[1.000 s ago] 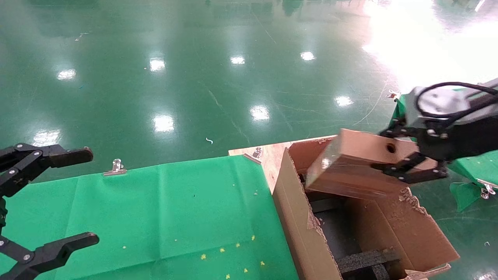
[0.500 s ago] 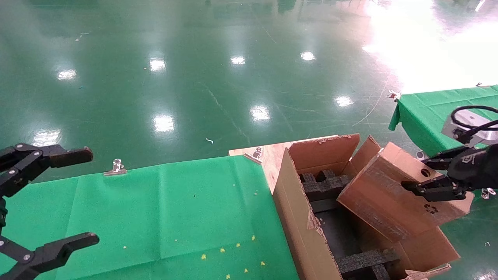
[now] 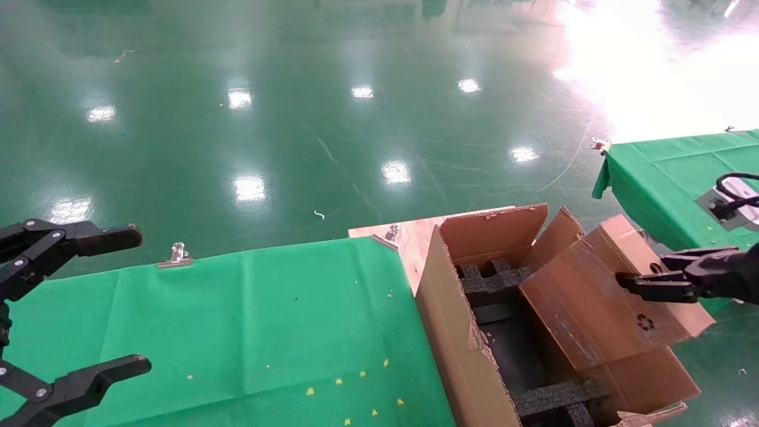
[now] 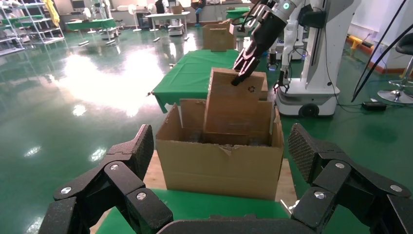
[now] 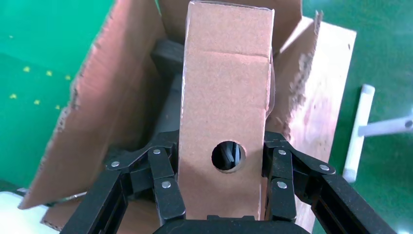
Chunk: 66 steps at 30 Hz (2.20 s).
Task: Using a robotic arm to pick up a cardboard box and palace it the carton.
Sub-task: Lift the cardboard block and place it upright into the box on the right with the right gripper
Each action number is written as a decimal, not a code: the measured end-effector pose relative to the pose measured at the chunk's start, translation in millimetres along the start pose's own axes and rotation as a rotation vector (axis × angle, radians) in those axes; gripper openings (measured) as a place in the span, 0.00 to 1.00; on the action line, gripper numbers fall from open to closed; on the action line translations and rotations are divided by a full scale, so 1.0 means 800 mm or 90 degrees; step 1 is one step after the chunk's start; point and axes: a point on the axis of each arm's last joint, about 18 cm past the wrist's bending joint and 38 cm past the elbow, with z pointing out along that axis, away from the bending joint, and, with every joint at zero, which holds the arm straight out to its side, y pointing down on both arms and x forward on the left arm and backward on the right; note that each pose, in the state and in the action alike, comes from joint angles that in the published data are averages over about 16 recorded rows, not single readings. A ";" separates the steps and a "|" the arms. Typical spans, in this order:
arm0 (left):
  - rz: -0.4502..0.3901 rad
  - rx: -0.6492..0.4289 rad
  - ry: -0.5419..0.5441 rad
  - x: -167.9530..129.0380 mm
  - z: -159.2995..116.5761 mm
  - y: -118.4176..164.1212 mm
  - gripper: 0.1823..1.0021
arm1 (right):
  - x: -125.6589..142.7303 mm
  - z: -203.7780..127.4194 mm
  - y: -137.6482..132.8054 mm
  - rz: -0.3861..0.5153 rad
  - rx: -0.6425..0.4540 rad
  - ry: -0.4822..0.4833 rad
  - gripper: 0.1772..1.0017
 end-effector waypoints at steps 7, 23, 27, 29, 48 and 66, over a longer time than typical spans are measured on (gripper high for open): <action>0.000 0.000 0.000 0.000 0.000 0.000 1.00 | -0.001 0.001 0.002 0.008 0.004 0.000 0.29; 0.000 0.000 0.000 0.000 0.000 0.000 1.00 | 0.000 0.040 0.002 0.050 -0.017 0.037 0.29; 0.000 0.000 0.000 0.000 0.000 0.000 1.00 | 0.002 0.054 0.002 0.059 -0.023 0.061 0.29; 0.000 0.000 0.000 0.000 0.000 0.000 1.00 | 0.003 0.060 0.002 0.062 -0.025 0.074 0.29; 0.000 0.000 0.000 0.000 0.000 0.000 1.00 | -0.002 0.110 0.008 0.062 -0.072 0.138 0.29; 0.000 0.000 0.000 0.000 0.000 0.000 1.00 | -0.008 0.151 0.028 0.069 -0.107 0.152 0.28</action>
